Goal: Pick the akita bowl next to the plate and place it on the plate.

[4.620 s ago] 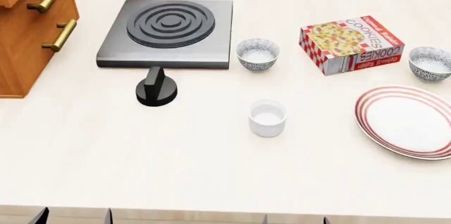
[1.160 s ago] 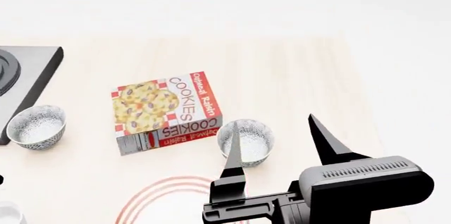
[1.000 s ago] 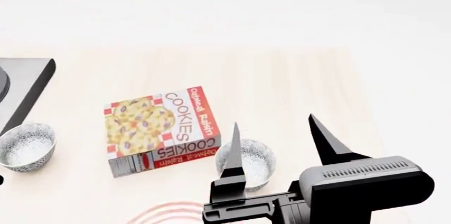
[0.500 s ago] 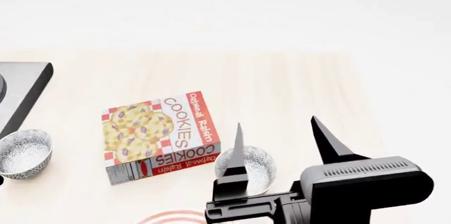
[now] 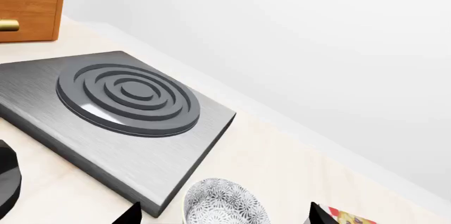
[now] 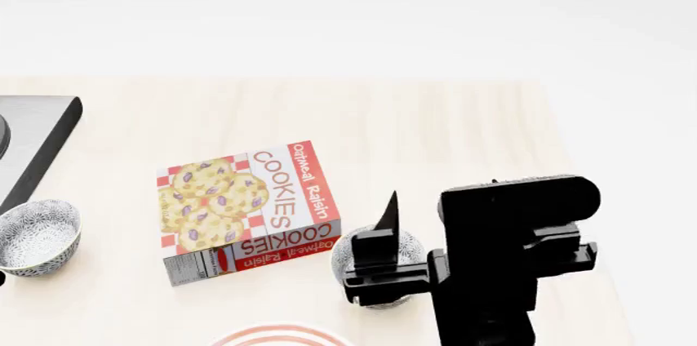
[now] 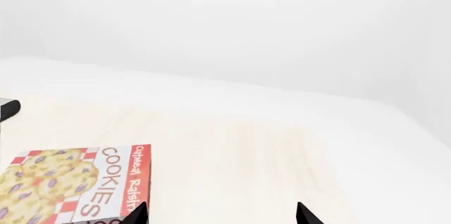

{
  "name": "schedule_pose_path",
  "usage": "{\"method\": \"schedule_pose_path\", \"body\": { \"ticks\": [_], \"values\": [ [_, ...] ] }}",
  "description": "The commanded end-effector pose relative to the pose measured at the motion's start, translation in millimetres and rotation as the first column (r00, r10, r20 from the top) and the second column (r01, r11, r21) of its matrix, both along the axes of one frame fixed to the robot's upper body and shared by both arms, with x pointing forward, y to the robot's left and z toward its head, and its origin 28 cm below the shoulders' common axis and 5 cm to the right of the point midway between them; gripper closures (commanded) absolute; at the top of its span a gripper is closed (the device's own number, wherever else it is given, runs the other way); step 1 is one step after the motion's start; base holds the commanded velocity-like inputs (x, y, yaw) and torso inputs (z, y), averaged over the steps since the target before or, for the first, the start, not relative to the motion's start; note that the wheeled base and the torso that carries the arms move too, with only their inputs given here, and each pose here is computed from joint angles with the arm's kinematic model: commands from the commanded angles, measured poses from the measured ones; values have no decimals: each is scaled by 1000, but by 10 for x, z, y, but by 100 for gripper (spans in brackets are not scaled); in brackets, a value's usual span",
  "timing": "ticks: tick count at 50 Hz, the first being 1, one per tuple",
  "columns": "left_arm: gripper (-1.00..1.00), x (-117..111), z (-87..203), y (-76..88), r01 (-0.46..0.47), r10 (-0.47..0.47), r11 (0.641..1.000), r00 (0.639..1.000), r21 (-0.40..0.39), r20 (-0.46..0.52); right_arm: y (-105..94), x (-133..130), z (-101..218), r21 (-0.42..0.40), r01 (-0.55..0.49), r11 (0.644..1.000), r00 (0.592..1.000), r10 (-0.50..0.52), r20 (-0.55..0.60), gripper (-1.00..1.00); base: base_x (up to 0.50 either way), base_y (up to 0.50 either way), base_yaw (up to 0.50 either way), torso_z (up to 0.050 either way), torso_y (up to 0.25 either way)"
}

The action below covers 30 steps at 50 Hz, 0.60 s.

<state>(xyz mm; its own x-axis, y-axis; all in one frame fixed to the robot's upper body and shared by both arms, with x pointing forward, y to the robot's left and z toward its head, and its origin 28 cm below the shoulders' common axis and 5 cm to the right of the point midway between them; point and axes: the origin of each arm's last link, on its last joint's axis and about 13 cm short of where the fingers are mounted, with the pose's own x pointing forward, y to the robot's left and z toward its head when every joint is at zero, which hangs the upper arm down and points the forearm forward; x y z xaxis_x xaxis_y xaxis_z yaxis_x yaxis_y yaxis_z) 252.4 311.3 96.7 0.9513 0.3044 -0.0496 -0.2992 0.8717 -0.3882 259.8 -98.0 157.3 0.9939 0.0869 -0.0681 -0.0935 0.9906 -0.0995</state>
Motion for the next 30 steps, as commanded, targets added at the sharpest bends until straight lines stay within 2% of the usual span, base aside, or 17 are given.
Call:
{"method": "schedule_pose_path", "body": {
  "ticks": [1, 4, 6, 7, 8, 9, 12, 13, 20, 24, 30],
  "values": [
    [-100, 3, 0, 0, -1, 1, 1000, 1000, 0, 0, -14, 250, 82, -70, 16, 997, 992, -25, -126, -100, 0, 0, 0, 0, 0],
    [-100, -1, 0, 2, -1, 1, 1000, 1000, -1, 0, -9, 331, 100, -79, 13, 997, 984, -26, -176, -100, 0, 0, 0, 0, 0],
    [-100, -6, 10, 0, -1, 1, 1000, 1000, 0, 1, -17, 379, 115, -140, 16, 990, 992, -34, -123, -100, 0, 0, 0, 0, 0],
    [-100, -7, 10, 0, -1, 1, 1000, 1000, 0, 1, -11, 391, 120, -74, 45, 996, 986, -56, -155, -100, 0, 0, 0, 0, 0],
    [-100, -7, 10, 0, -1, 1, 1000, 1000, 0, 1, -11, 390, 122, -74, 45, 996, 986, -56, -155, -100, 0, 0, 0, 0, 0],
    [-100, -1, 0, 3, -2, 2, 1000, 1000, 1, 1, -20, 439, 135, -37, 34, 999, 973, -41, -227, -100, 0, 0, 0, 0, 0],
    [-100, -1, 0, 3, -2, 2, 1000, 1000, 1, 1, -20, 439, 137, -37, 34, 999, 973, -41, -227, -100, 0, 0, 0, 0, 0],
    [-100, -1, 2, 0, -2, 2, 1000, 1000, 1, 1, -21, 497, 131, -68, 1, 998, 964, -19, -265, -100, 0, 0, 0, 0, 0],
    [-100, -6, 8, -1, -1, 1, 1000, 1000, 2, 1, -18, 606, 123, -54, 18, 998, 951, -34, -307, -100, 0, 0, 0, 0, 0],
    [-100, 1, 1, 1, -2, 2, 1000, 1000, 4, 2, -2, 740, 157, -53, -15, 998, 926, -6, -378, -100, 0, 0, 0, 0, 0],
    [-100, -3, 3, 2, -1, 1, 1000, 1000, 3, 0, 11, 871, 159, -53, -6, 999, 916, -16, -401, -100, 0, 0, 0, 0, 0]
  ]
}}
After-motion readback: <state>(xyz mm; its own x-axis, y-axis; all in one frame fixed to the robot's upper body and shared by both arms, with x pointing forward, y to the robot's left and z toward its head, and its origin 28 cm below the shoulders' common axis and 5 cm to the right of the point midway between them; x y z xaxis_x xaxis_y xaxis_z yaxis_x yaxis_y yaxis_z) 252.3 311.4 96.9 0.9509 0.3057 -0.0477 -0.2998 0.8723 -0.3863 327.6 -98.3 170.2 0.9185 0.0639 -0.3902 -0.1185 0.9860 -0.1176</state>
